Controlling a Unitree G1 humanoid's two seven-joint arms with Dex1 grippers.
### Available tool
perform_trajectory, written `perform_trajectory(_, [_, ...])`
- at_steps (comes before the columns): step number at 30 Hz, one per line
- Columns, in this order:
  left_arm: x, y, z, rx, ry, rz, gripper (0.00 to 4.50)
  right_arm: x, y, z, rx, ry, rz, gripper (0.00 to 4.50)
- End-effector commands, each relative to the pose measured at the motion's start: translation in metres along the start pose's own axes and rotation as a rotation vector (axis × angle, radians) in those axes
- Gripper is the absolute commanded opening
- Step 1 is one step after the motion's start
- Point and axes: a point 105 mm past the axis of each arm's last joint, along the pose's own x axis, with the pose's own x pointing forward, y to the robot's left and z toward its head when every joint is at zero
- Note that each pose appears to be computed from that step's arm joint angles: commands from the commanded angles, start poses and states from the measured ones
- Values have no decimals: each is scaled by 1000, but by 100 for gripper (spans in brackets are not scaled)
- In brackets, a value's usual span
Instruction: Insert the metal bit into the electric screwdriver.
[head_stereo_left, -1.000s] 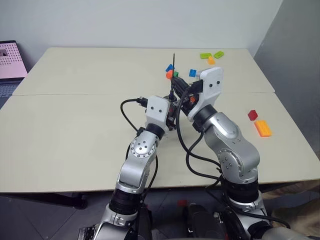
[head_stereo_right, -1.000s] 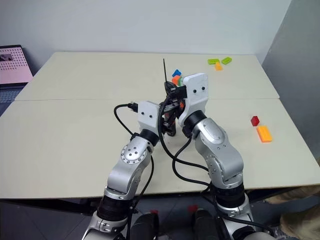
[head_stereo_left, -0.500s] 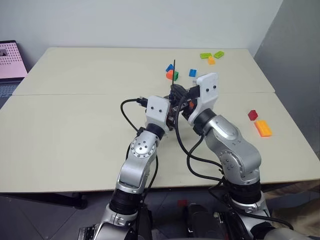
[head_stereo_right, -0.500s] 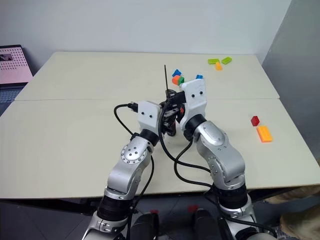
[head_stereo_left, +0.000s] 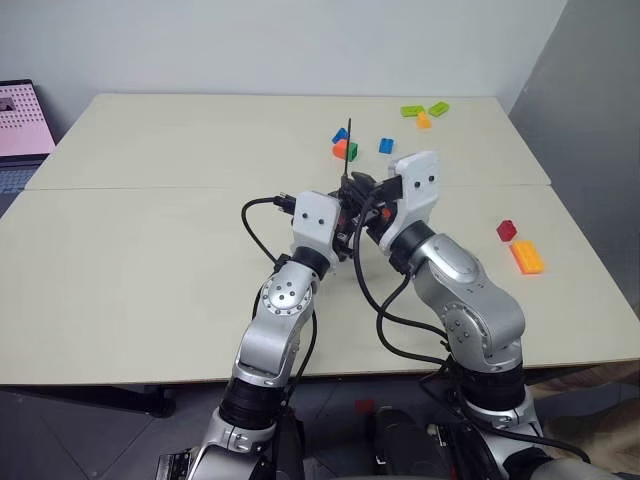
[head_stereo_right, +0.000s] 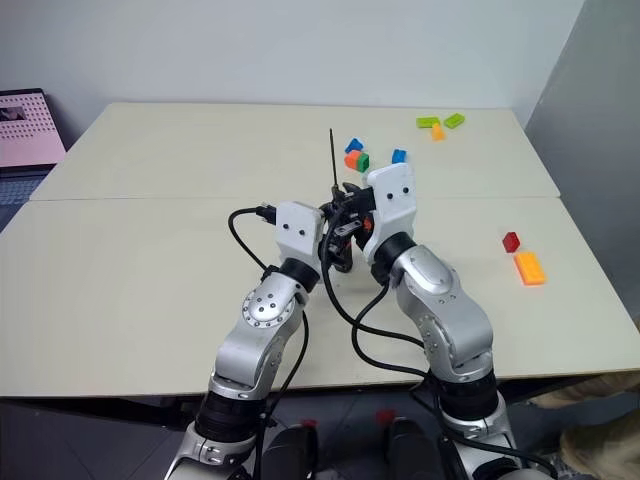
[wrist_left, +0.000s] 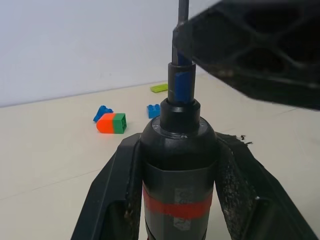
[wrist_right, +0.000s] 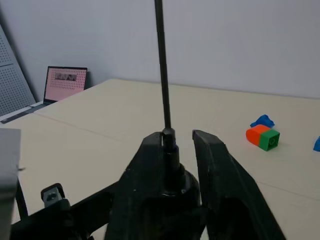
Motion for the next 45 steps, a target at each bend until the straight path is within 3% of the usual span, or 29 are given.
perform_trajectory(1, [0,-1,7,6,-25,-1,165,-6,-15,41,-22,-165,-38,204])
perform_trajectory(7, [1,-1,7,9,-27,-4,165,-15,-30,63,-59,-233,-11,339])
perform_trajectory(12, [8,16,23,70,-69,28,165,-27,-47,57,-163,-140,54,345])
perform_trajectory(17, [23,45,50,301,-85,1,165,-42,-58,53,-281,-35,153,345])
perform_trajectory(20, [32,60,56,583,-13,-144,165,-57,-61,49,-385,69,257,345])
perform_trajectory(23, [26,70,32,854,188,-402,165,-79,-57,40,-475,207,415,345])
perform_trajectory(29, [10,65,-7,1075,374,-793,165,-111,-46,31,-491,396,635,345])
perform_trajectory(33, [6,46,-33,1118,433,-1022,165,-122,-47,25,-475,490,681,345])
perform_trajectory(40, [1,30,-64,1087,489,-1148,165,-124,-47,20,-480,503,661,345])
perform_trajectory(42, [3,27,-67,1070,490,-1140,234,-124,-47,20,-481,499,655,345])
perform_trajectory(45, [7,25,-65,1049,485,-1133,302,-123,-47,21,-482,494,646,345])
